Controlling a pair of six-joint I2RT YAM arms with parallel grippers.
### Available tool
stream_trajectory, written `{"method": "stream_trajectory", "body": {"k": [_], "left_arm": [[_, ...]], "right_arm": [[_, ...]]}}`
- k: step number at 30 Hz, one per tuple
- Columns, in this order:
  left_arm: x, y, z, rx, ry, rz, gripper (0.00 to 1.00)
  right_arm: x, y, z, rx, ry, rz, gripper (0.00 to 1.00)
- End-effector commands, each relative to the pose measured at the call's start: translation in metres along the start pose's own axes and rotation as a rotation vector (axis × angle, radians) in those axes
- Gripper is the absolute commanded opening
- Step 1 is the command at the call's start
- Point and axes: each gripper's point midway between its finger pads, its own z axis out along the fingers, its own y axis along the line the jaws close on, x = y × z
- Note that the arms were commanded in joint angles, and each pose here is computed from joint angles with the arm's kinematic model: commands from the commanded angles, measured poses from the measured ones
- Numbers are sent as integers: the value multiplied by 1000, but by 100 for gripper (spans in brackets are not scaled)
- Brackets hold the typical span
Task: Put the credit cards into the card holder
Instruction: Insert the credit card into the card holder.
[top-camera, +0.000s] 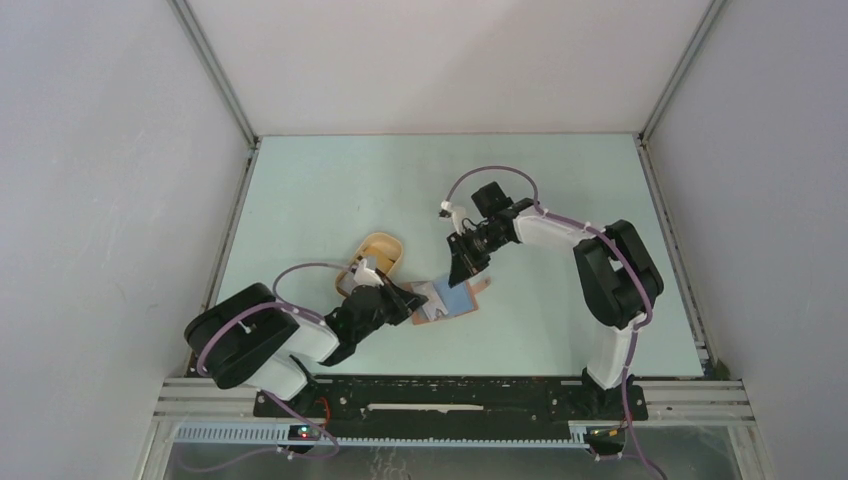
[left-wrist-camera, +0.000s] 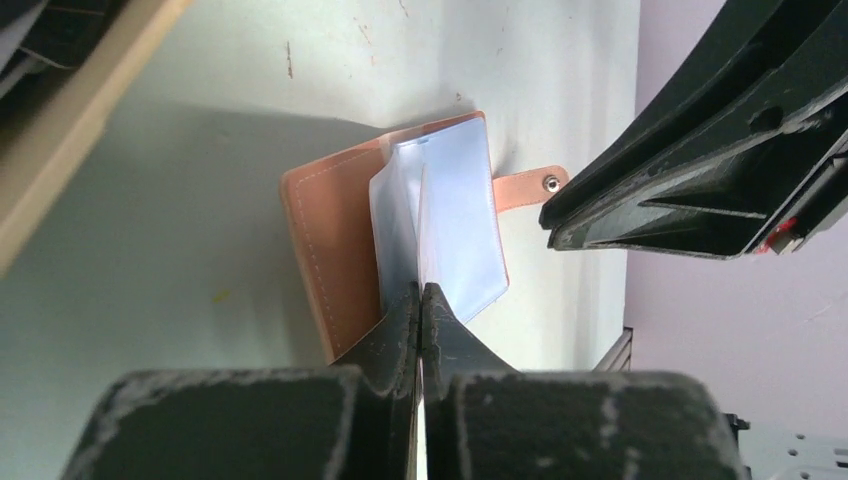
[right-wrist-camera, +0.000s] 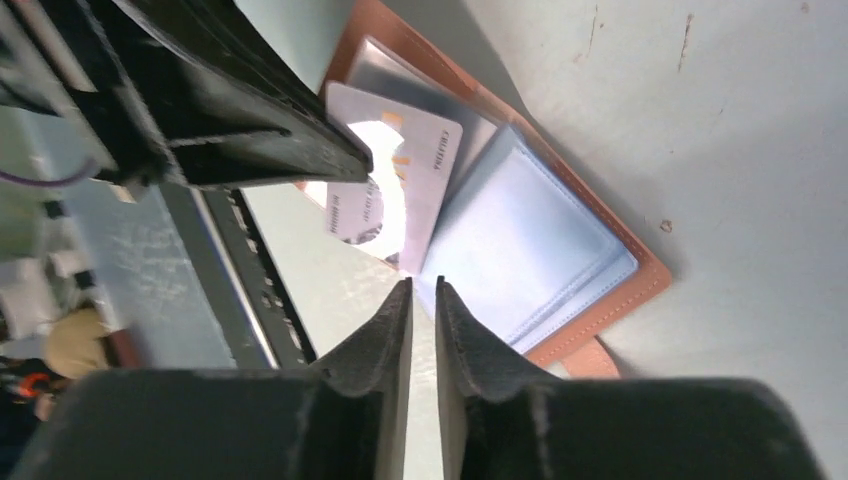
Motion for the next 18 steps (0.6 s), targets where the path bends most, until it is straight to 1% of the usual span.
{"method": "stream_trajectory", "body": {"k": [1,3,5,11,18], "left_arm": [[-11,-2,3,-20,-56,46,0],[-13,-2,1,-18,-67,46,0],[-15,-2,-1,-17,-76,45,0],[-18,-2,0,-27,-89,61,0],[-18,0,4,-44,-86,68,0]], "right_arm": [[4,-13,3,165,86,-143,18],[9,-20,7,197,128,-145,13],[13,-26,9,237,157,-158,10],[24,-35,17,269,218,-162,8],[26,-36,20,265,229,-157,8]]}}
